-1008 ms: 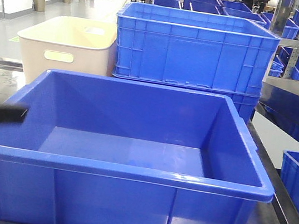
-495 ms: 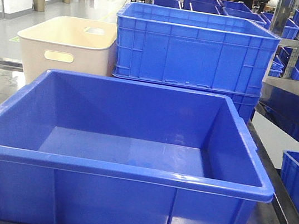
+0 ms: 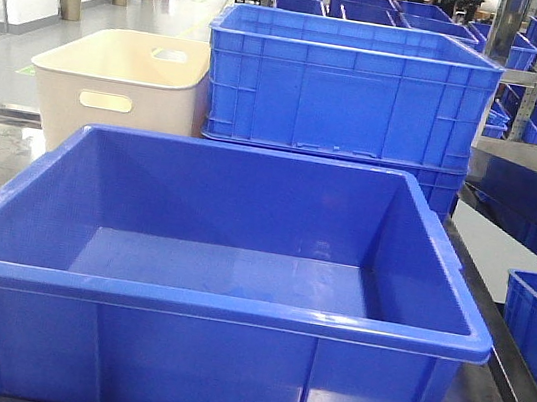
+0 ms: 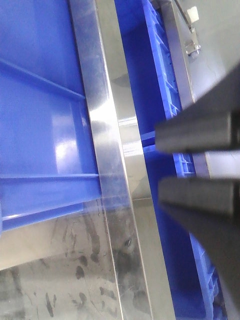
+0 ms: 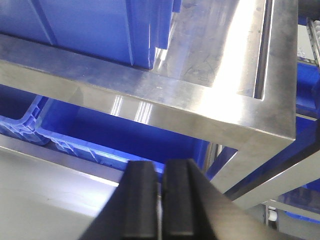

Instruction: Pick red and yellow blocks into blue bin

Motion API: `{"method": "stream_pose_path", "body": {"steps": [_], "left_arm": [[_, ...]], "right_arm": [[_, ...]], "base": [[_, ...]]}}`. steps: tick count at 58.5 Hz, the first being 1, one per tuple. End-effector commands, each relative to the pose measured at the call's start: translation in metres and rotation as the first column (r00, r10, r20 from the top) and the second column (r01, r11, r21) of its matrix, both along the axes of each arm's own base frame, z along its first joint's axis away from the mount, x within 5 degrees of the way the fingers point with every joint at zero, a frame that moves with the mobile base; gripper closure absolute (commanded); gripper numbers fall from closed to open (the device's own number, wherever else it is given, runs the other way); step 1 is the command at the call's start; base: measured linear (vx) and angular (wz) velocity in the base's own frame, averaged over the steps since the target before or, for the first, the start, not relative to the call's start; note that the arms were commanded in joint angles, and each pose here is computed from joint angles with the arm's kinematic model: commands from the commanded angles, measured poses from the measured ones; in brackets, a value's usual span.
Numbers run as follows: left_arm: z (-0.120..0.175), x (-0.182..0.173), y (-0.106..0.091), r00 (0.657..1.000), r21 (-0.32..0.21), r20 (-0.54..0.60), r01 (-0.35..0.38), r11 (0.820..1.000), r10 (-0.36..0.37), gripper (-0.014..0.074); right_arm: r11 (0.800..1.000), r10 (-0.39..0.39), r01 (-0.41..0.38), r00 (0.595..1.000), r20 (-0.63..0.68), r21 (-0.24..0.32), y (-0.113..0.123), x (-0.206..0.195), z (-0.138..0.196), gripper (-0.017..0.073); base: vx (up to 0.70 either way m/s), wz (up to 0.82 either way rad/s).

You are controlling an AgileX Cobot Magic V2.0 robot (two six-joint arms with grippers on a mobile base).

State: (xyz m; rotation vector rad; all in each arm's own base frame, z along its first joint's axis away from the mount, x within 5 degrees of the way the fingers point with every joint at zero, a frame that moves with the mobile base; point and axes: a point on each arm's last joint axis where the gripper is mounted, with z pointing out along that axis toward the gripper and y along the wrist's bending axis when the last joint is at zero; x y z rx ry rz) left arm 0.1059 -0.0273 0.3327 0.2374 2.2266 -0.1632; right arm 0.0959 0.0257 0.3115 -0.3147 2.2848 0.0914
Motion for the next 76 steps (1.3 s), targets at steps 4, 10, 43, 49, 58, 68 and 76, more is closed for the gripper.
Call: {"method": "stream_pose_path", "body": {"steps": [4, 10, 43, 49, 58, 68, 76], "left_arm": [[0.013, 0.003, -0.001, 0.996, -0.023, 0.092, 0.003, 1.000, -0.001, 0.0489], [0.013, 0.003, -0.001, 0.996, -0.023, 0.092, 0.003, 1.000, -0.001, 0.0544], [-0.001, -0.030, 0.018, 0.910, -0.100, 0.388, -0.116, 0.988, 0.146, 0.0594], [-0.031, -0.038, 0.023, 0.851, -0.125, 0.485, -0.160, 0.979, 0.201, 0.0594], [-0.074, -0.045, 0.026, 0.773, -0.153, 0.591, -0.175, 0.973, 0.232, 0.0594], [-0.105, -0.048, 0.026, 0.724, -0.172, 0.647, -0.164, 0.971, 0.237, 0.0594], [-0.116, -0.051, 0.026, 0.677, -0.191, 0.695, -0.151, 0.970, 0.242, 0.0594]], "right_arm": [[1.000, 0.015, -0.016, 0.996, 0.093, 0.006, 0.001, 0.004, 0.013, 0.0575], [1.000, 0.015, -0.016, 0.996, 0.093, 0.006, 0.001, 0.004, 0.013, 0.0575], [1.000, 0.015, -0.016, 0.996, 0.093, 0.005, 0.001, 0.004, 0.013, 0.0573], [1.000, 0.015, -0.016, 0.996, 0.093, 0.005, 0.001, 0.004, 0.013, 0.0572], [1.000, 0.015, -0.016, 0.996, 0.093, 0.005, 0.001, 0.004, 0.013, 0.0571], [1.000, 0.015, -0.016, 0.996, 0.093, 0.005, 0.001, 0.004, 0.013, 0.0569], [1.000, 0.015, -0.016, 0.996, 0.093, 0.005, 0.001, 0.004, 0.013, 0.0569]], "base": [[0.00, 0.00], [0.00, 0.00], [0.00, 0.00], [0.00, 0.00], [0.00, 0.00], [0.00, 0.00], [0.00, 0.00]]}}
